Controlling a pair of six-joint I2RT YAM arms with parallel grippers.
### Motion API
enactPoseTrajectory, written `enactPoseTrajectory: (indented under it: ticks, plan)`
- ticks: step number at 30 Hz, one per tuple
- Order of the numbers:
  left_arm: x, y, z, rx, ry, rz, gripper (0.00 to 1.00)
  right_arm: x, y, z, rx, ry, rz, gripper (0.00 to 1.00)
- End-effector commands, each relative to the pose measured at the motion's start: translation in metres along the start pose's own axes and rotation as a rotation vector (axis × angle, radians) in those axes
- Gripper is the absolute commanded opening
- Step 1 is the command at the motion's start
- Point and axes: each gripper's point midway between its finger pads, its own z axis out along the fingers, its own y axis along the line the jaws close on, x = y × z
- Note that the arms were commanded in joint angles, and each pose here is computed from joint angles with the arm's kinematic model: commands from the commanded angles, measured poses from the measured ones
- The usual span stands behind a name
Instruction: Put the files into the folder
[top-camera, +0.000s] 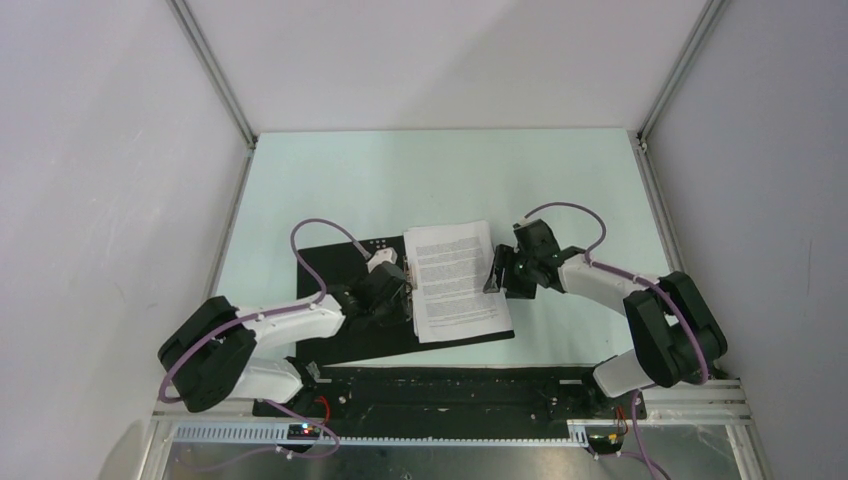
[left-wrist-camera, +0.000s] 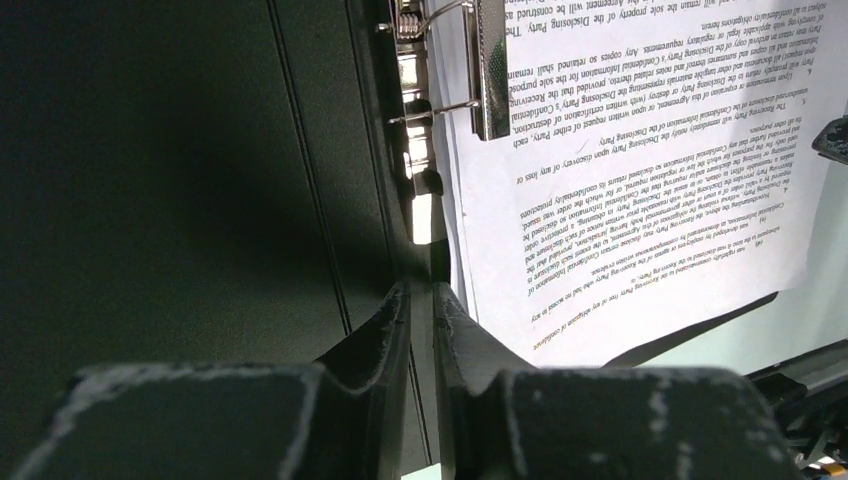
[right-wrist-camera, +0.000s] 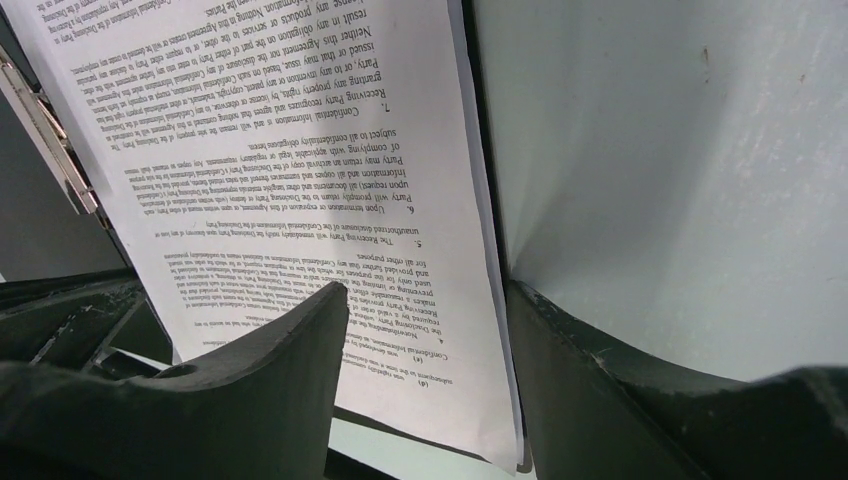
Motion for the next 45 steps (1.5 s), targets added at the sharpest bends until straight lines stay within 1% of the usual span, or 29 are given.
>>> enactPoseTrajectory:
  ticks: [1, 9, 12, 19, 25, 30, 33, 37, 39, 45]
  plan:
    - [0.006, -0.018, -0.001, 0.032, 0.012, -0.002, 0.16, 0.019, -0.003, 0.004, 0.034, 0.032, 0.003, 0.64]
    - [0.015, -0.023, -0.006, 0.054, 0.021, 0.016, 0.14, 0.026, -0.001, 0.006, 0.052, 0.039, -0.017, 0.64]
    - [0.013, -0.017, -0.008, 0.037, 0.006, 0.014, 0.15, 0.028, -0.003, 0.007, 0.06, 0.044, -0.019, 0.64]
    - [-0.007, -0.007, -0.025, 0.015, -0.067, 0.003, 0.23, 0.028, -0.004, 0.003, 0.075, 0.034, -0.028, 0.64]
    - [-0.034, 0.018, -0.035, -0.041, -0.13, -0.03, 0.24, 0.03, -0.003, 0.003, 0.081, 0.033, -0.037, 0.64]
    - [-0.039, 0.04, -0.026, -0.107, -0.122, -0.06, 0.17, 0.033, 0.0, 0.001, 0.084, 0.03, -0.047, 0.64]
    - [-0.038, 0.046, -0.021, -0.136, -0.11, -0.07, 0.09, 0.035, 0.001, 0.001, 0.087, 0.033, -0.055, 0.64]
    - [-0.033, 0.051, -0.014, -0.159, -0.091, -0.088, 0.02, 0.037, 0.005, 0.0, 0.081, 0.028, -0.065, 0.64]
    - [-0.03, 0.053, -0.01, -0.166, -0.081, -0.097, 0.01, 0.038, 0.007, 0.0, 0.078, 0.027, -0.069, 0.64]
    - [-0.022, 0.056, -0.001, -0.168, -0.047, -0.119, 0.0, 0.041, 0.009, -0.002, 0.086, 0.024, -0.081, 0.64]
